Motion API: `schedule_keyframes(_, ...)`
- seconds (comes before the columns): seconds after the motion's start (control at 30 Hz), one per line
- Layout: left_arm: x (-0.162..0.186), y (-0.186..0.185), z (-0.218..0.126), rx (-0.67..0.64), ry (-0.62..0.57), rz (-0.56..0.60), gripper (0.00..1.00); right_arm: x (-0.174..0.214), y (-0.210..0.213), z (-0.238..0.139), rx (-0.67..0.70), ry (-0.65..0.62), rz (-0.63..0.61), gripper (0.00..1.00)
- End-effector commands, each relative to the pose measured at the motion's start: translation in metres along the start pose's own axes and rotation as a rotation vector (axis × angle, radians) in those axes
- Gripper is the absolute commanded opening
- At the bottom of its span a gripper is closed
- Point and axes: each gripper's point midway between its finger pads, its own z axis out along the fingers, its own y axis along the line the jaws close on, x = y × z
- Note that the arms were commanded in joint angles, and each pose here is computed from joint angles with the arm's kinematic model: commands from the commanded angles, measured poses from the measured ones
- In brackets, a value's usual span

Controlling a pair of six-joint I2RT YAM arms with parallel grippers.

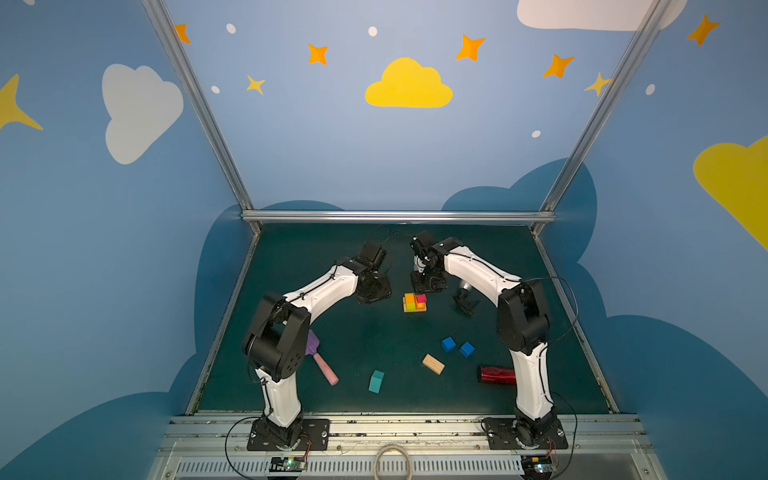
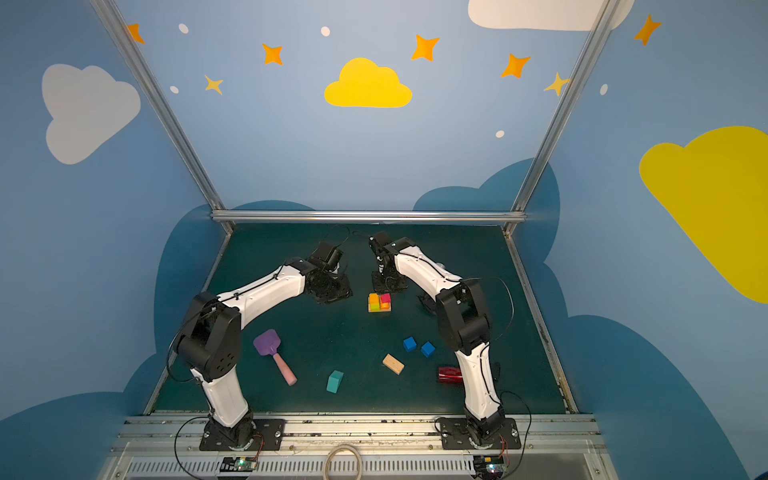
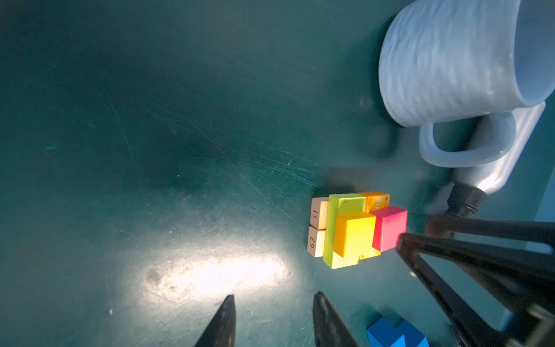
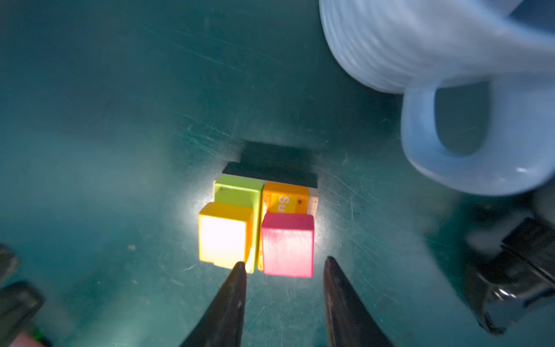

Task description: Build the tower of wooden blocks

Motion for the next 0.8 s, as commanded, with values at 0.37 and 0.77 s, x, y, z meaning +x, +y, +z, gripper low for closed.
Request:
schedule_keyframes(0.37, -0.005, -0.023, -0.009, 0.11, 0.006, 0.01, 0.43, 0.004, 0.0, -0.054, -0.068, -0.143, 0.007, 0.46)
schedule_keyframes(0.77, -0.006, -0.037, 0.016, 0.166, 0.064, 0.004, 0.37, 0.01, -0.004, -0.033, -0.23, -0.164, 0.061, 0.44)
